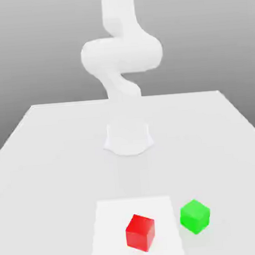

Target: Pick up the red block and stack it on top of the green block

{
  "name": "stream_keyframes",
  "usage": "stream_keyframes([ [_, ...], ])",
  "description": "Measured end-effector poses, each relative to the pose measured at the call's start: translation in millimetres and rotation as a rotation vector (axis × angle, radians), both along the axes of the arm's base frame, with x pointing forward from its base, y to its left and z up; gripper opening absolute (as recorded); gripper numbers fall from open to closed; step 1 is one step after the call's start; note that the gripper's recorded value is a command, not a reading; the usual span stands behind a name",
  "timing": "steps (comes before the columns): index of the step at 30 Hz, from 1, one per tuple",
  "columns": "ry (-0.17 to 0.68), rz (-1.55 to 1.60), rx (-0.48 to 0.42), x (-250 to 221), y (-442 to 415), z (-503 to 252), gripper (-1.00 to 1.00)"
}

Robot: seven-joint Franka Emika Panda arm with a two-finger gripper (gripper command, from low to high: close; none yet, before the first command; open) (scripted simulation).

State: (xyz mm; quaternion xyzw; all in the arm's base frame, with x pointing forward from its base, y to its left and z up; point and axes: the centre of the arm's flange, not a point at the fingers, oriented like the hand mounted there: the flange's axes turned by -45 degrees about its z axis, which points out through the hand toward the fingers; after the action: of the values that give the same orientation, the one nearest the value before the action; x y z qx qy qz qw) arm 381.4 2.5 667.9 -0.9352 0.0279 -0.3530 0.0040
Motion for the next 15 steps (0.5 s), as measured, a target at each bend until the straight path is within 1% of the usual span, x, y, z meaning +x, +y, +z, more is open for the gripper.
stream_keyframes([
  [3,0.097,-0.049,0.023,37,2,-58,0.00],
  [7,0.220,-0.112,0.052,71,3,-137,0.00],
  [11,0.342,-0.176,0.079,90,3,-218,0.00],
  [15,0.463,-0.241,0.105,95,4,-301,0.00],
])
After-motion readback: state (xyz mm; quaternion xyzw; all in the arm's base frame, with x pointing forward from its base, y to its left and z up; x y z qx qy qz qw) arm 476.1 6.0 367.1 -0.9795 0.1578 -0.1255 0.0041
